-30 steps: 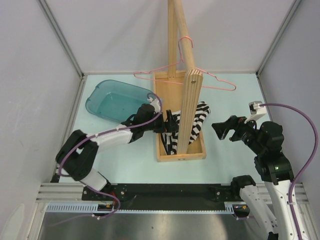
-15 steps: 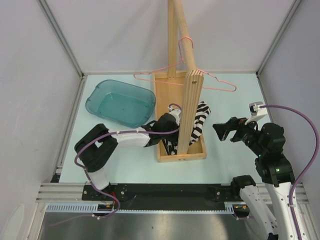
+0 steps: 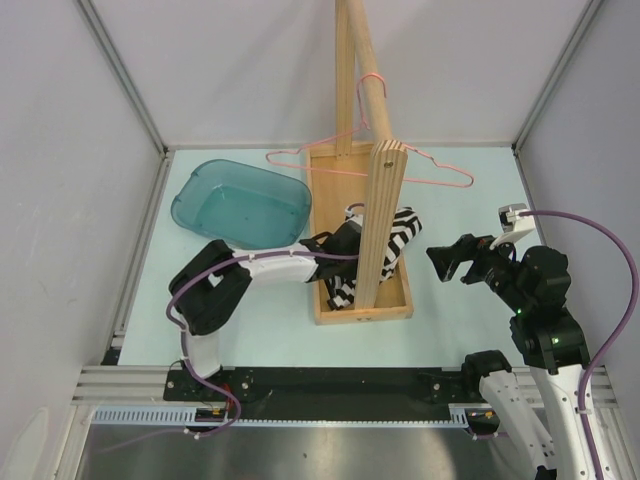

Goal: Remove the tank top from the hanger

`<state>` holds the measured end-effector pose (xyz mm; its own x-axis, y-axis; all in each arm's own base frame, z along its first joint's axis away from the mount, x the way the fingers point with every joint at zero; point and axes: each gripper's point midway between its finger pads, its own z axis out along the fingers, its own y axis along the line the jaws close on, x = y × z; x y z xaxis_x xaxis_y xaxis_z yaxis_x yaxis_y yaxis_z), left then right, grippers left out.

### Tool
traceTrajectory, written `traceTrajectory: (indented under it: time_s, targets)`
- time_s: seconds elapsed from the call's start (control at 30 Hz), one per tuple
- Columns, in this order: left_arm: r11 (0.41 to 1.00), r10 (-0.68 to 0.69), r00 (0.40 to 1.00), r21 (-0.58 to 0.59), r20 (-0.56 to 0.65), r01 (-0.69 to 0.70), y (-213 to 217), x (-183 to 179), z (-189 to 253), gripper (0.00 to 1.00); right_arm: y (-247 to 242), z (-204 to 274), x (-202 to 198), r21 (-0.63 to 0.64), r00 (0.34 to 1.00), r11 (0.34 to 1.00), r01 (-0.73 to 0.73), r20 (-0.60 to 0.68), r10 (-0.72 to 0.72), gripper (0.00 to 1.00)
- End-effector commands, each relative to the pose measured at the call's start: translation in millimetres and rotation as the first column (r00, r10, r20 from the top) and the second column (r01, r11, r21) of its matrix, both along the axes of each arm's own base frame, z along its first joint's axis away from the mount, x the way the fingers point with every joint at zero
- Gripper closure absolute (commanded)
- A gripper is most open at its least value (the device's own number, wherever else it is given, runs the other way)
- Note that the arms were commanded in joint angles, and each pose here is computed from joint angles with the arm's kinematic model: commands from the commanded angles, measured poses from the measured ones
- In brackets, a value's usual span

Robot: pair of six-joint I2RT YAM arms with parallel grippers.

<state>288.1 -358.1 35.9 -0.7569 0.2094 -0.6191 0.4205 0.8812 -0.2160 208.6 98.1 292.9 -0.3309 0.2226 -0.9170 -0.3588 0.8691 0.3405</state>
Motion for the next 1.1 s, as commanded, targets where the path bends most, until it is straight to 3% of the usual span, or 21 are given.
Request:
traceTrajectory:
  time_s: [0.0,0.07,0.33,0.53,0.67,0.8,0.9,1.07]
  targets:
    - [0.999,0.022,0.997,0.036,0.075,-0.025,20.4,2.1,42.5,0.95,-4.1,6.0,0.4,-0.015,1.0,1.0,0.016,0.023,-0.016,0.04]
    - [0.999,0.032,0.994,0.012,0.101,-0.034,27.7,-0.7,60.4,1.0,-3.1,4.1,0.5,-0.01,1.0,1.0,0.013,0.019,-0.013,0.04]
    - [0.983,0.093,0.98,-0.172,0.176,-0.062,83.3,-47.4,122.6,1.0,1.9,1.5,4.2,0.016,1.0,1.0,-0.004,0.01,0.003,0.04]
    - [0.93,0.267,0.954,-0.297,0.134,-0.219,145.2,-62.2,142.2,1.0,4.2,-1.4,8.4,0.025,1.0,1.0,-0.01,0.013,0.009,0.04]
    - [0.847,0.408,0.902,-0.426,0.138,-0.318,197.5,-59.6,177.3,1.0,8.0,-4.4,11.4,0.043,1.0,0.999,-0.022,-0.001,0.023,0.05]
    - [0.75,0.557,0.82,-0.505,0.134,-0.427,248.0,-35.0,215.1,0.99,9.1,-3.9,8.6,0.049,1.0,0.998,-0.029,-0.009,0.029,0.05]
    - [0.66,0.627,0.779,-0.546,0.021,-0.516,266.4,-8.7,224.0,1.0,7.5,-3.2,6.5,0.048,1.0,0.999,-0.021,-0.003,0.021,0.04]
    - [0.474,0.565,0.794,-0.699,-0.225,-0.535,259.4,44.4,234.7,1.0,9.3,1.0,6.6,0.069,1.0,0.997,-0.023,-0.005,0.024,0.05]
